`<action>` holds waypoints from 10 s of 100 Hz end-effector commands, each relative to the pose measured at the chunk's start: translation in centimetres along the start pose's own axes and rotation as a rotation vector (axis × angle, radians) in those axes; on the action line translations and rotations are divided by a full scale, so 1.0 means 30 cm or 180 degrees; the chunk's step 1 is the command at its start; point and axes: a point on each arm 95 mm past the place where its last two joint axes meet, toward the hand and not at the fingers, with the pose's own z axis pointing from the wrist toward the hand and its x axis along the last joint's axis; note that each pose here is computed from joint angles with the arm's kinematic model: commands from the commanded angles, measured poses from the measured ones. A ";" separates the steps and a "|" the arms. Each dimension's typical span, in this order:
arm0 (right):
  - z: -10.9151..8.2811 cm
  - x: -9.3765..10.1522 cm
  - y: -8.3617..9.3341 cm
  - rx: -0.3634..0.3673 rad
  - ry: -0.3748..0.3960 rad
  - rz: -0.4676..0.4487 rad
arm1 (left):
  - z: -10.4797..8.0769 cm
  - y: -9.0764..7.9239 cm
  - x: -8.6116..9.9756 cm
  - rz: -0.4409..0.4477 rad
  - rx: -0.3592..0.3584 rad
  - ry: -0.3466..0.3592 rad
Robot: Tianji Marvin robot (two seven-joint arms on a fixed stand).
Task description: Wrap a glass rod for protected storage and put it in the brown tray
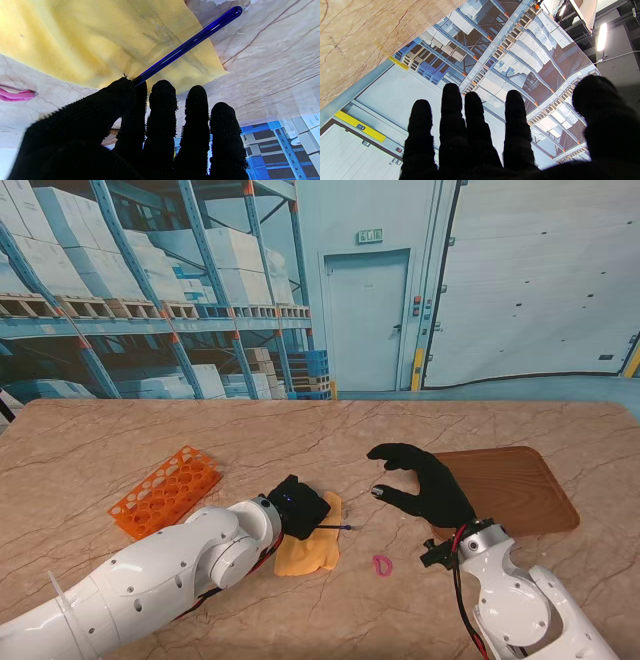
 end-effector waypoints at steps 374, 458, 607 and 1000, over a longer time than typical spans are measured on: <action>0.167 -0.144 -0.463 0.2185 0.1293 -0.2825 | -0.309 0.152 -0.053 -0.0652 0.0102 -0.0221; 0.181 -0.103 -0.402 0.1683 0.1166 -0.2570 | -0.286 0.094 -0.031 -0.0768 0.0360 0.0017; 0.223 -0.134 -0.367 0.1204 0.0095 -0.2339 | -0.216 0.084 -0.038 -0.0546 0.0413 -0.0218; 0.320 -0.177 -0.358 0.1280 -0.0527 -0.2116 | -0.039 0.105 -0.107 -0.0731 0.0778 -0.0760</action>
